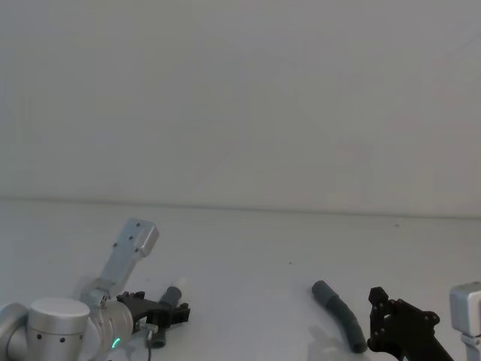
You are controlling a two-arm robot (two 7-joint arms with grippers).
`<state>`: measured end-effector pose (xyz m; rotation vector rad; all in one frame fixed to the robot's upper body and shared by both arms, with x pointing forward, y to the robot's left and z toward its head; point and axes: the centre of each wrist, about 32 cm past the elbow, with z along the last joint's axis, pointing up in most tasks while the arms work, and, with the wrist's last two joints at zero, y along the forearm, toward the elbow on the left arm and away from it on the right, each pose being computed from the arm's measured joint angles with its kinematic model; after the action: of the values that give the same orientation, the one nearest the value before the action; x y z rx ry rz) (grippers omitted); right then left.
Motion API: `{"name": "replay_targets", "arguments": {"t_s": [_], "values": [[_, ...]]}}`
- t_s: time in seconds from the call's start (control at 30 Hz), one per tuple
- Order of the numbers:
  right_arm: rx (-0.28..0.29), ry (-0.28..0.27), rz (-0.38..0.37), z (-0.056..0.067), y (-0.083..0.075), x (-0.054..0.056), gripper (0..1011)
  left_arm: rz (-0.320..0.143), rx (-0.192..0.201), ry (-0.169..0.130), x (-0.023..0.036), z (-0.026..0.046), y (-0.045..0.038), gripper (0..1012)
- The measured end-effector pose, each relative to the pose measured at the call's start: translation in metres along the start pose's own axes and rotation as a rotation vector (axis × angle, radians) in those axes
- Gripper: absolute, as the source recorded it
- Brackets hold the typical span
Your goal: Use both hands to pick up one end of the pipe from the table, align the ends, and insert them.
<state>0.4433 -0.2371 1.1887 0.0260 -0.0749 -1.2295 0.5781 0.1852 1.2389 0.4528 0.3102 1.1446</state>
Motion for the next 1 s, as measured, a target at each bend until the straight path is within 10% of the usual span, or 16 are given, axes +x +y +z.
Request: {"name": "replay_targets", "arguments": {"t_s": [0.77,1.0], "values": [[0.0,0.0,0.0,0.0,0.0,0.0,0,-0.011,0.003,-0.004,0.001,-0.0002,-0.0045,339],[0.0,0.0,0.0,0.0,0.0,0.0,0,-0.012,0.003,-0.004,0.0009,-0.0003,-0.0049,327]]}}
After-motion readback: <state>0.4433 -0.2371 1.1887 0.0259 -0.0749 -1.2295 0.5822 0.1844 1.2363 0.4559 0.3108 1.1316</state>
